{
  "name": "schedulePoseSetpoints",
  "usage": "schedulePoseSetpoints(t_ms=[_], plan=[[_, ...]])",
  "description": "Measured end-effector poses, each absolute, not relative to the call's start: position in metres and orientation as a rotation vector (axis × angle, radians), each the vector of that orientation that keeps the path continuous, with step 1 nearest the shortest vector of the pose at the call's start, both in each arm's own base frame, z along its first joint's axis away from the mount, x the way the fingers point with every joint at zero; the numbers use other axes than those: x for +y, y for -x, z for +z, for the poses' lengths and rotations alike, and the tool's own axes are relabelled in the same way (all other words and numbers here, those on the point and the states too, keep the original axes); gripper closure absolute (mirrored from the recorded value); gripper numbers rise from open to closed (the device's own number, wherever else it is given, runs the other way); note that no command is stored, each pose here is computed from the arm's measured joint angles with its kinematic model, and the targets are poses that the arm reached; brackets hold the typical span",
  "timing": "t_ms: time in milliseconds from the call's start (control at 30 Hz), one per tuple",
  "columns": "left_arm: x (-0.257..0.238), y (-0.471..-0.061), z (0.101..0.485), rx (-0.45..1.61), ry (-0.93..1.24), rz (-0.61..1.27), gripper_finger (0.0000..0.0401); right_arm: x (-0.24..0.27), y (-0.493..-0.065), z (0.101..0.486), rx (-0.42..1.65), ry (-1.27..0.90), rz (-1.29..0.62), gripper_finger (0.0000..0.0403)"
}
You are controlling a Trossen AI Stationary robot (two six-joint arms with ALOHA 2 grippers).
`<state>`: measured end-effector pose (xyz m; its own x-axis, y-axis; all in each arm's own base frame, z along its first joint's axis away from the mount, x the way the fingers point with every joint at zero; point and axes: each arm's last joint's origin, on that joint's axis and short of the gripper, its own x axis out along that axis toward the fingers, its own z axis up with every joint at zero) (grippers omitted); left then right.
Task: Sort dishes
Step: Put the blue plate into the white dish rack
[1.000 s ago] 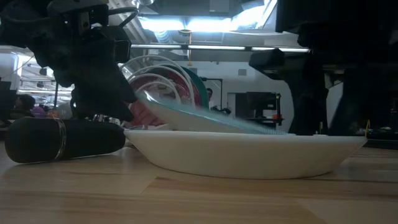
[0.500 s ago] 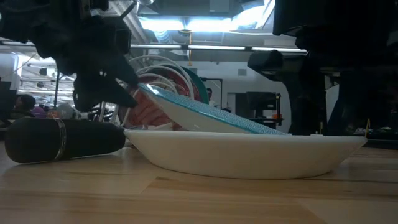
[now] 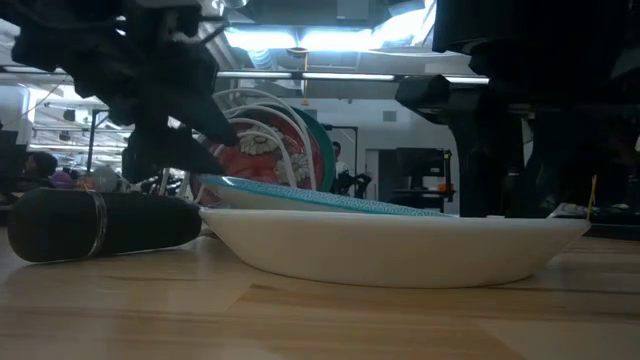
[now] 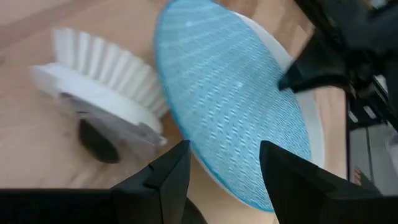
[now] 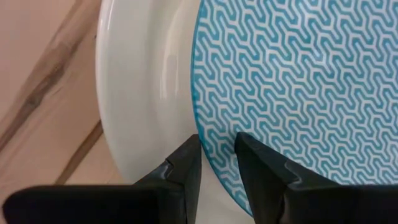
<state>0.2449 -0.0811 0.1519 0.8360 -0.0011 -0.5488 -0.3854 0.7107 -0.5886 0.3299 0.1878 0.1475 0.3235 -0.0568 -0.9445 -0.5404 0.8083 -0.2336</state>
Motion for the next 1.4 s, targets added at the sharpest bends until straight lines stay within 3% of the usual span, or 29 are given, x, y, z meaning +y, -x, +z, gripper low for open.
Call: schedulePoseSetpoints(t_ms=[900, 1400], plan=[[-0.063, -0.250, 0.149, 0.551, 0.939, 0.316, 0.0219, 0.188, -0.331, 0.147, 1.197, 0.612, 0.341, 0.0295], [-0.072, -0.270, 0.122, 0.596, 1.033, 0.204, 0.0219, 0.184, -0.335, 0.147, 1.174, 0.639, 0.356, 0.0295]])
